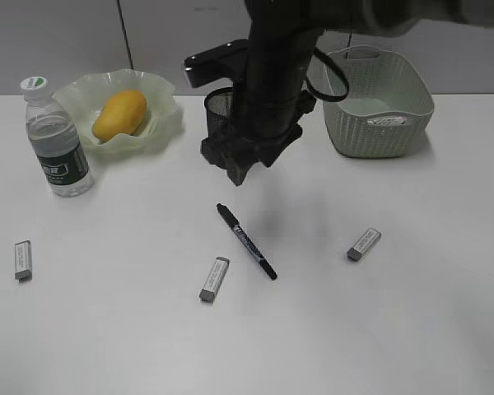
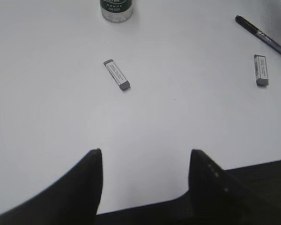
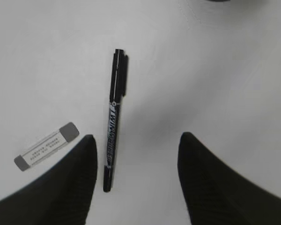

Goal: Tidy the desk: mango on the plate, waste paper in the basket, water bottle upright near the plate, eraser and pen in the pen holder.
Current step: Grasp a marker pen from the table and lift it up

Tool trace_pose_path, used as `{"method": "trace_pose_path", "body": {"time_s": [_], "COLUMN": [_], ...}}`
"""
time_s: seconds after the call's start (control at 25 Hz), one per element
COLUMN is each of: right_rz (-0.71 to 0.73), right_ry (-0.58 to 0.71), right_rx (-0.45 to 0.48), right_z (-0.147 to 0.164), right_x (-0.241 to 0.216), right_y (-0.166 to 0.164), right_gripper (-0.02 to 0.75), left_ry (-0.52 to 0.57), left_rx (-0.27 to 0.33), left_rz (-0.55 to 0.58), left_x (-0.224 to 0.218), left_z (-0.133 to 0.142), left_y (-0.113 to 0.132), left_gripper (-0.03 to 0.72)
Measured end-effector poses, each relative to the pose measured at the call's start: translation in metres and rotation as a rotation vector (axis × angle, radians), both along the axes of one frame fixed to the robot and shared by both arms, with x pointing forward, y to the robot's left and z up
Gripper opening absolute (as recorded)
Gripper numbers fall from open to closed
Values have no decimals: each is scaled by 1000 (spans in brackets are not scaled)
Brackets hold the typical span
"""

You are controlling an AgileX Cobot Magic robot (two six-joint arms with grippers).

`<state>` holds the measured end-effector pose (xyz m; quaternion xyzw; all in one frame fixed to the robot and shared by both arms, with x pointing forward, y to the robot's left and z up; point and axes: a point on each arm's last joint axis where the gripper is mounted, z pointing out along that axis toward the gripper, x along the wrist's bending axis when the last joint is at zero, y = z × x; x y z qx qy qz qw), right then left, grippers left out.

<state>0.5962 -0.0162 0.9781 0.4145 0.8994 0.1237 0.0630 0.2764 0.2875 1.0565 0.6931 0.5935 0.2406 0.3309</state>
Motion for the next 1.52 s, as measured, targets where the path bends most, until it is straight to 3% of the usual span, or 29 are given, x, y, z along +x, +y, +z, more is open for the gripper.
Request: {"method": "trace_pose_path", "body": {"time_s": [0.36, 0.96, 1.32, 1.52], "right_rz": [-11, -53, -55, -55], "right_ry": [75, 77, 62, 62], "right_rx": [-32, -24, -8, -9], "right_z": [-48, -98, -102, -102], "right_x": [3, 11, 13, 13], "right_y": [27, 35, 37, 37], "right_gripper": [442, 434, 274, 255], "left_ry": [1, 3, 3, 3], "left_rx": [0, 0, 0, 0], "left_rz": [0, 0, 0, 0], "left_x": [0, 0, 0, 0], "left_z": [0, 0, 0, 0], "left_y": [0, 0, 0, 0], "left_gripper": [402, 394, 394, 393]}}
